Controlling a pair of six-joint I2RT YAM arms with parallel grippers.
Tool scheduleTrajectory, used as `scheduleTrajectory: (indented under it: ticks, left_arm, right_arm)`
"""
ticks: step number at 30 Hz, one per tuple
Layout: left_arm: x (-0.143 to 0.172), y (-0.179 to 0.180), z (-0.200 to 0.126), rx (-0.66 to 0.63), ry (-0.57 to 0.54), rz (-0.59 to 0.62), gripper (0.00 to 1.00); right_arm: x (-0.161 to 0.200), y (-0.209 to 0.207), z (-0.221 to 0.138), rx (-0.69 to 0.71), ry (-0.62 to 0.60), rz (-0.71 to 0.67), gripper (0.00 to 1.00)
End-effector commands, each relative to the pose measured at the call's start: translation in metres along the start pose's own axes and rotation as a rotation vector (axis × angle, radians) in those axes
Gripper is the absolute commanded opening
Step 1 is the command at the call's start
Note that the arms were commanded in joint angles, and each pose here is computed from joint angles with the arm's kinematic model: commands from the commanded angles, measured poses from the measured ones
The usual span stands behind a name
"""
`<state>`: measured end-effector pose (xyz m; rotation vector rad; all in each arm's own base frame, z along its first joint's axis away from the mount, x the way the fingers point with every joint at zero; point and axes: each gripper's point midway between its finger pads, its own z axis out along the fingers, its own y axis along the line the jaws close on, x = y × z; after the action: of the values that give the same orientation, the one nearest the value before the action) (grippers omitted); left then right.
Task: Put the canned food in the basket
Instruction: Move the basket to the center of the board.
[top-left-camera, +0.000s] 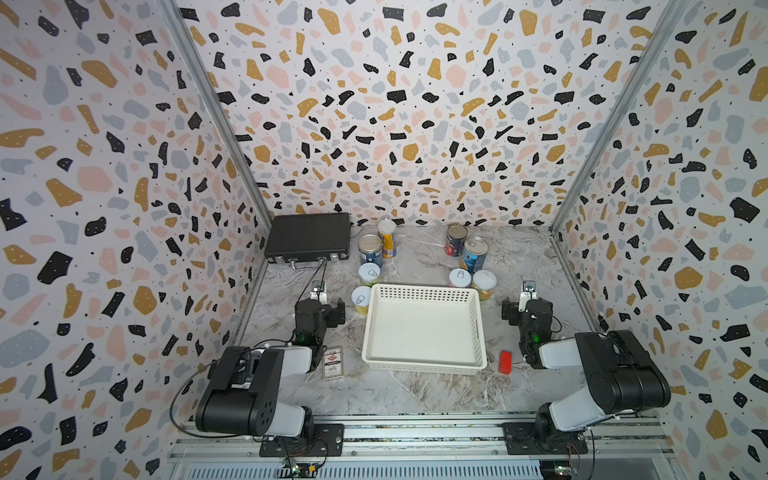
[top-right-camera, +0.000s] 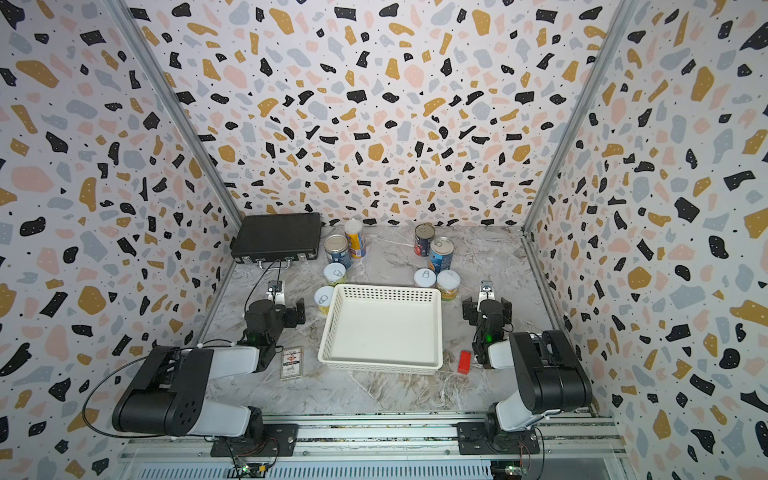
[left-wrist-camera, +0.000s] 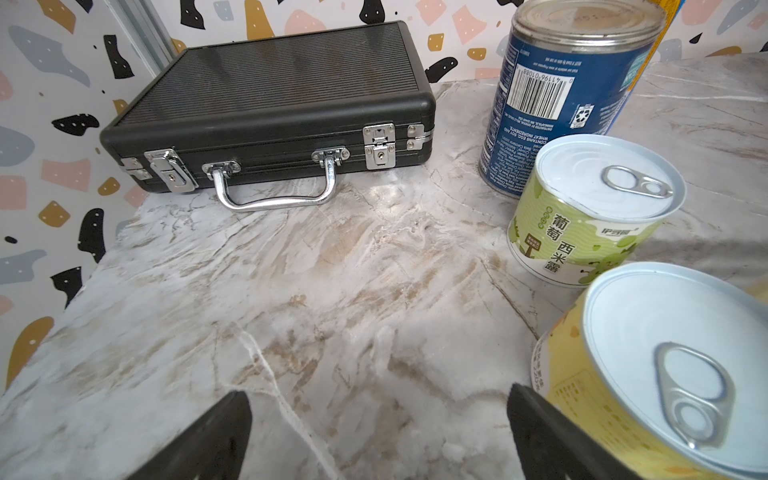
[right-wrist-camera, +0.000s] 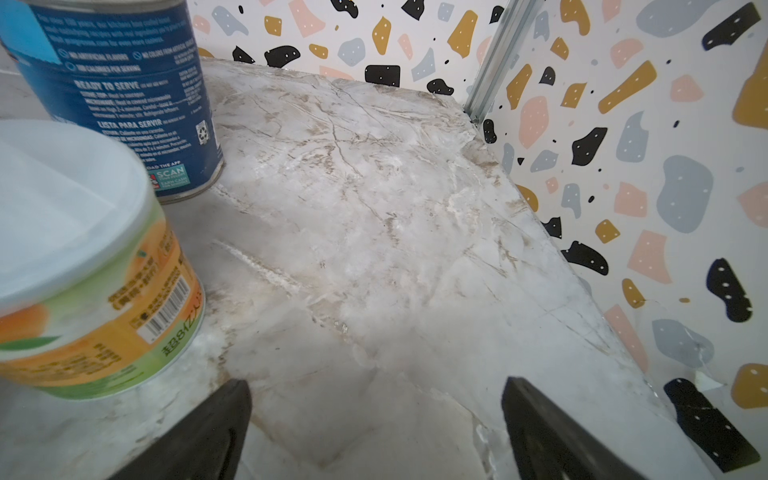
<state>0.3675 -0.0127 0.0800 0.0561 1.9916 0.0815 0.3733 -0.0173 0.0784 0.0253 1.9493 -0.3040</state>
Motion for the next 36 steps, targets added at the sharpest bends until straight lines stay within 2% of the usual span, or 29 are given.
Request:
scheduleTrajectory:
  ticks: [1,5,7,8,11,15,19,21,24,26,29,31,32,34,36]
  left_arm:
    - [-0.027,-0.004,-0.005,0.026,-0.083,0.011,1.00]
    - [-0.044,0.016,-0.016,-0.073,-0.042,-0.029,1.00]
    - [-0.047,0.010,-0.017,-0.041,-0.030,-0.016,1.00]
    - [-0.050,0.006,-0.017,-0.015,-0.031,-0.007,1.00]
    - [-0.058,0.005,-0.022,-0.001,-0.037,-0.007,1.00]
    - [-0.075,0.013,-0.036,-0.037,-0.071,-0.115,1.00]
    - [-0.090,0.029,-0.060,-0.105,-0.057,-0.302,1.00]
    - [-0.096,0.034,-0.075,-0.130,-0.013,-0.408,1.00]
    - [-0.100,0.032,-0.095,-0.122,0.076,-0.535,1.00]
    - [-0.109,0.016,-0.103,-0.025,0.101,-0.562,1.00]
    - [-0.125,-0.010,-0.119,0.143,0.116,-0.516,1.00]
    - [-0.129,-0.016,-0.128,0.188,0.103,-0.523,1.00]
    - [-0.129,-0.018,-0.130,0.205,0.090,-0.533,1.00]
    - [-0.116,-0.011,-0.131,0.155,0.097,-0.603,1.00]
    - [-0.102,-0.005,-0.132,0.126,0.123,-0.687,1.00]
  right_arm:
    - [-0.018,-0.007,-0.009,0.044,-0.059,0.023,1.00]
    - [-0.023,-0.007,-0.015,0.056,-0.098,0.010,1.00]
    - [-0.047,-0.025,-0.027,0.224,-0.098,0.005,1.00]
    - [-0.063,-0.030,-0.033,0.248,-0.078,0.001,1.00]
    - [-0.105,-0.026,-0.055,0.146,-0.102,0.065,1.00]
    - [-0.126,-0.022,-0.080,0.041,-0.165,0.209,1.00]
    - [-0.144,-0.010,-0.092,-0.067,-0.033,0.222,1.00]
    - [-0.144,0.004,-0.099,-0.153,0.078,0.219,1.00]
    - [-0.145,0.023,-0.105,-0.258,0.168,0.324,1.00]
    - [-0.146,0.036,-0.112,-0.329,0.245,0.355,1.00]
    - [-0.147,0.055,-0.132,-0.454,0.366,0.382,1.00]
    - [-0.142,0.065,-0.145,-0.521,0.416,0.419,1.00]
    - [-0.139,0.073,-0.151,-0.581,0.415,0.422,1.00]
    - [-0.131,0.087,-0.162,-0.699,0.402,0.406,1.00]
    - [-0.129,0.092,-0.169,-0.748,0.397,0.416,1.00]
